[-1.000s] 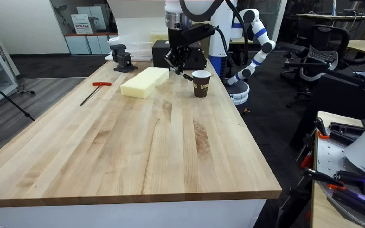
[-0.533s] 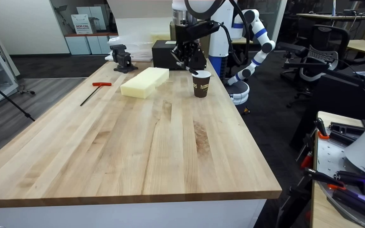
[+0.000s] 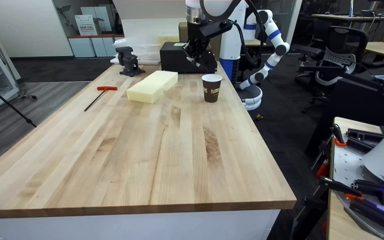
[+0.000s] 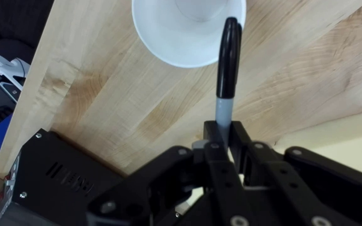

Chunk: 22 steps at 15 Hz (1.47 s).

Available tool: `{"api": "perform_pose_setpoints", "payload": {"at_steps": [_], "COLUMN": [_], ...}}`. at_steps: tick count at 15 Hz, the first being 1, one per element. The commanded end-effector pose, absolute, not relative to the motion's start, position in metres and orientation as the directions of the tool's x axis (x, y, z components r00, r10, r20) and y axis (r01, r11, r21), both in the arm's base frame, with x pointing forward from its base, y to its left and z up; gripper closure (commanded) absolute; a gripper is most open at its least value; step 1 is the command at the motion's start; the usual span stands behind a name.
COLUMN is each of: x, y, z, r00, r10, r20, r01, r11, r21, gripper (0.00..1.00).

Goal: Put the pen in the cup

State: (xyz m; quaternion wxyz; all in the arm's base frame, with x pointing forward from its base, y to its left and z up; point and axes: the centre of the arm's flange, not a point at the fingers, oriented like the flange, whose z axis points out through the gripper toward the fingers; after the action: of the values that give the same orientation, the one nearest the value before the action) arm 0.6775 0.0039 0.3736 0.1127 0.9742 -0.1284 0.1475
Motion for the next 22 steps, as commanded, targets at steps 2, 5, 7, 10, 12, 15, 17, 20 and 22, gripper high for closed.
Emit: {"api": "perform_pose_setpoints", "payload": {"at_steps": [2,5,7,10,12,15,17,20,22], "x": [0.655,0.648,0.644,0.632,0.623,0.621,0.623,0.624,0.625], "y": [0.0,-0.014,-0.026,-0.039,-0.039,-0.024,-0.011,0.005,0.014], "z": [0.366,0.36,0.359,0.355,0.357,0.385,0.415,0.449,0.462], "r00": [0.905,0.898,0.895,0.888,0.881,0.879,0.879,0.877,0.881], "r10": [-0.196,-0.192,-0.196,-0.209,-0.24,-0.304,-0.313,-0.328,-0.33], "r20": [0.378,0.397,0.4,0.409,0.407,0.368,0.361,0.351,0.339], "r01": [-0.281,-0.287,-0.295,-0.312,-0.332,-0.375,-0.375,-0.379,-0.373], "r11": [-0.942,-0.938,-0.934,-0.928,-0.928,-0.917,-0.92,-0.921,-0.926], "r21": [0.184,0.196,0.204,0.203,0.171,0.138,0.115,0.087,0.067], "gripper": [0.97,0.97,0.97,0.97,0.62,0.48,0.35,0.16,0.03]}}
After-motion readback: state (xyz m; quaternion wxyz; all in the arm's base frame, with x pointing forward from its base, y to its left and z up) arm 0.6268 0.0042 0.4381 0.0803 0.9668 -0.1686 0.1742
